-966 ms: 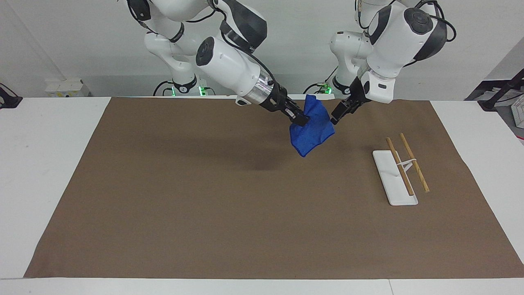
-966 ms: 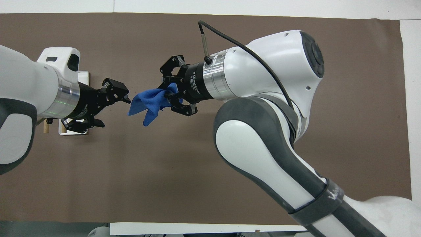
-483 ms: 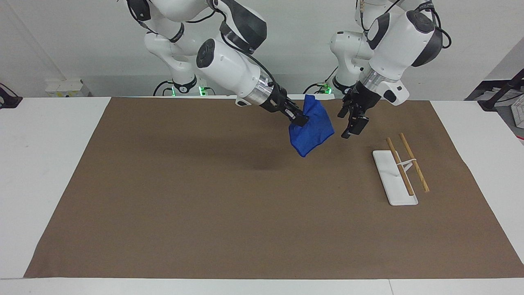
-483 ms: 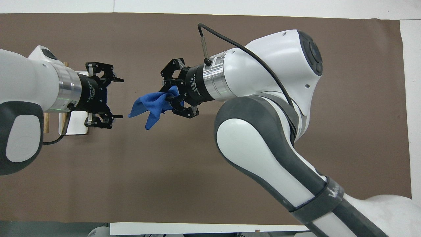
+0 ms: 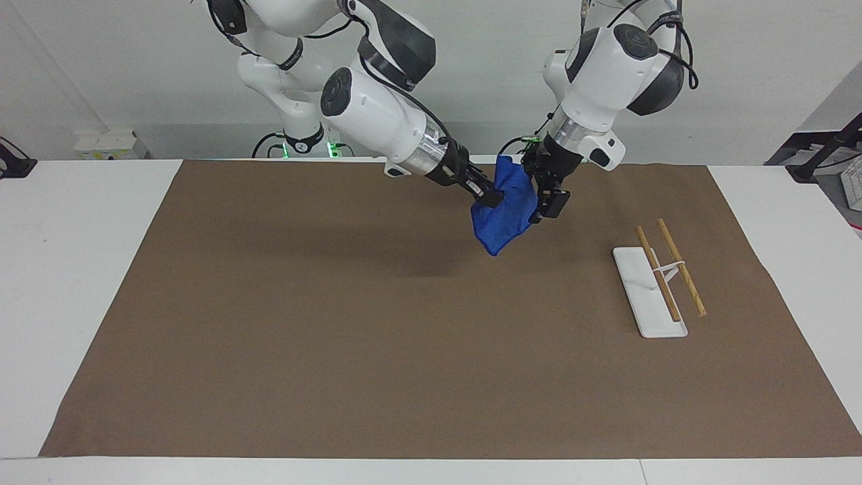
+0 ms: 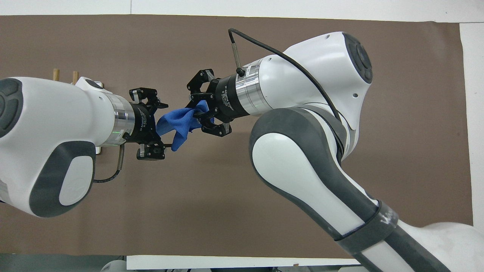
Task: Right arm passes towel to left arm to hang
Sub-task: 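Close the left gripper on the towel beside the right gripper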
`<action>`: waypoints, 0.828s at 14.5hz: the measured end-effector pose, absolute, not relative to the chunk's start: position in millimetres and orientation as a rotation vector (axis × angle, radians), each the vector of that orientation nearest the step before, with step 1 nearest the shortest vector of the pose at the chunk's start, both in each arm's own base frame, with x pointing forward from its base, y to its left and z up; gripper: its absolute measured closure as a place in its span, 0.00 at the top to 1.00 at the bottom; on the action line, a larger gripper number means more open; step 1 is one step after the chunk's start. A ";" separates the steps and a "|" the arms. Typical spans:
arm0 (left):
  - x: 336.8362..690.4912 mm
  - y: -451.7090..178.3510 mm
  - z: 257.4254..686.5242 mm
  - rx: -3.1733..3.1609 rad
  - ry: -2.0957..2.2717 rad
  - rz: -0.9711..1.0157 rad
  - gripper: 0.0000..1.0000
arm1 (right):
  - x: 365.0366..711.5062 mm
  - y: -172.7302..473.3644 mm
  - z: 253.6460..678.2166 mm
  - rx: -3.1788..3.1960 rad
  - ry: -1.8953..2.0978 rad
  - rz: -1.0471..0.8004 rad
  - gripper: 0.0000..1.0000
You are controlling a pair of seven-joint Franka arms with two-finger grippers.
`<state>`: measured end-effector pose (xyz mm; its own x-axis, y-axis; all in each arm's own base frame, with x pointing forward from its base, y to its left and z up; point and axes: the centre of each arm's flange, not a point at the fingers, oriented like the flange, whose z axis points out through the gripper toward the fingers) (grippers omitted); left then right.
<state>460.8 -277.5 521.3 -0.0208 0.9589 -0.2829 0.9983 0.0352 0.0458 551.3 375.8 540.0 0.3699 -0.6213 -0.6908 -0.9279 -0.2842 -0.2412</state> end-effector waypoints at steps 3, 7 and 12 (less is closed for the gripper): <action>464.0 -277.0 512.1 1.938 2.083 -0.219 0.89 | 551.0 376.1 539.8 -2.013 1.332 0.635 0.14; 479.4 -260.6 516.3 1.797 2.109 -0.207 0.65 | 550.9 376.1 539.8 -2.013 1.332 0.635 0.14; 479.3 -260.7 515.6 1.746 2.137 -0.258 0.19 | 550.8 376.2 539.7 -2.014 1.332 0.635 0.14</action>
<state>479.3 -260.7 515.6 -0.1653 0.9049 -0.3922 0.9722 0.2164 0.0896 550.8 376.2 539.7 0.3716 -0.6212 -0.6899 -0.9271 -0.2873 -0.2407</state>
